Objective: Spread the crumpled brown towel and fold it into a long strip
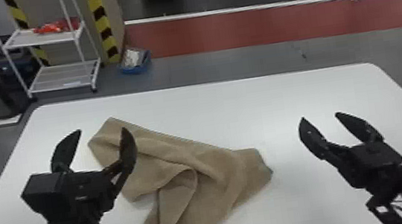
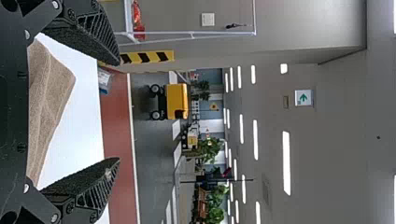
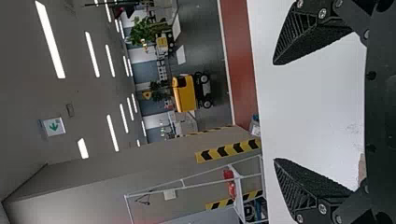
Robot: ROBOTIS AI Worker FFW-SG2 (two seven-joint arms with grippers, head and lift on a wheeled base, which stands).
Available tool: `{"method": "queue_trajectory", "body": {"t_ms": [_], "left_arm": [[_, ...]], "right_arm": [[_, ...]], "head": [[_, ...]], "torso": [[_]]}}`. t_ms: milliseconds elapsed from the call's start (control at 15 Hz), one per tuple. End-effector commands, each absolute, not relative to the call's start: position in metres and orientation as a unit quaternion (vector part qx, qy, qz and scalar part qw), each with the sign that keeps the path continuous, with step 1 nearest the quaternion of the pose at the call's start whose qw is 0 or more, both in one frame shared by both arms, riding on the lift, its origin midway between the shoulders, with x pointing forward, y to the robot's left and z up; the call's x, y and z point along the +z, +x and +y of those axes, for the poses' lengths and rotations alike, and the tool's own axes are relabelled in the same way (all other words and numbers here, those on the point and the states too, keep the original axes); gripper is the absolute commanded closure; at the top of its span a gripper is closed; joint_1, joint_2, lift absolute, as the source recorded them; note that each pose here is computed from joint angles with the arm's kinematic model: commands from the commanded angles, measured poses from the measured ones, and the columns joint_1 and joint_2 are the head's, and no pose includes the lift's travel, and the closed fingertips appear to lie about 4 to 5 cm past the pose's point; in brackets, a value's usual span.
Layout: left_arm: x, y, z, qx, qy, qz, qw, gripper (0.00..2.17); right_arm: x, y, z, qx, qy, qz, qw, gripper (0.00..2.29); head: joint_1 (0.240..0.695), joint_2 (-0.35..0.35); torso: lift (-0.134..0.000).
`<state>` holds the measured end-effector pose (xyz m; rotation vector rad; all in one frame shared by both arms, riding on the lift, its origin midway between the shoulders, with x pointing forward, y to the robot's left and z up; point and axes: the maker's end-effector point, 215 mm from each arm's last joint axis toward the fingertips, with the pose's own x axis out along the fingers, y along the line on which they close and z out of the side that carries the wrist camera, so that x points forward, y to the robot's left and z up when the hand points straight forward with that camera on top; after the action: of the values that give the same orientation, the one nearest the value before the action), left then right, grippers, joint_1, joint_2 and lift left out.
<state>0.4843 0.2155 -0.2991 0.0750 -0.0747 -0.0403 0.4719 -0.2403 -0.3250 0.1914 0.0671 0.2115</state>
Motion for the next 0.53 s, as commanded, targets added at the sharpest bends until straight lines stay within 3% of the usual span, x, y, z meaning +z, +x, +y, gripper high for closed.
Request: {"method": "queue_trajectory", "body": {"t_ms": [0, 467], "left_arm": [[-0.301, 0.4851, 0.216, -0.02, 0.039, -0.033, 0.999, 0.17], [-0.2957, 0.4851, 0.2129, -0.022, 0.039, -0.035, 0.998, 0.18]], "right_arm": [[-0.3245, 0.4719, -0.2395, 0.105, 0.099, 0.032, 0.989, 0.16], [-0.3223, 0.4701, -0.242, 0.103, 0.101, 0.028, 0.989, 0.16]], "head": [[0.695, -0.029], [0.695, -0.034]], "torso": [[-0.123], [-0.123]]}}
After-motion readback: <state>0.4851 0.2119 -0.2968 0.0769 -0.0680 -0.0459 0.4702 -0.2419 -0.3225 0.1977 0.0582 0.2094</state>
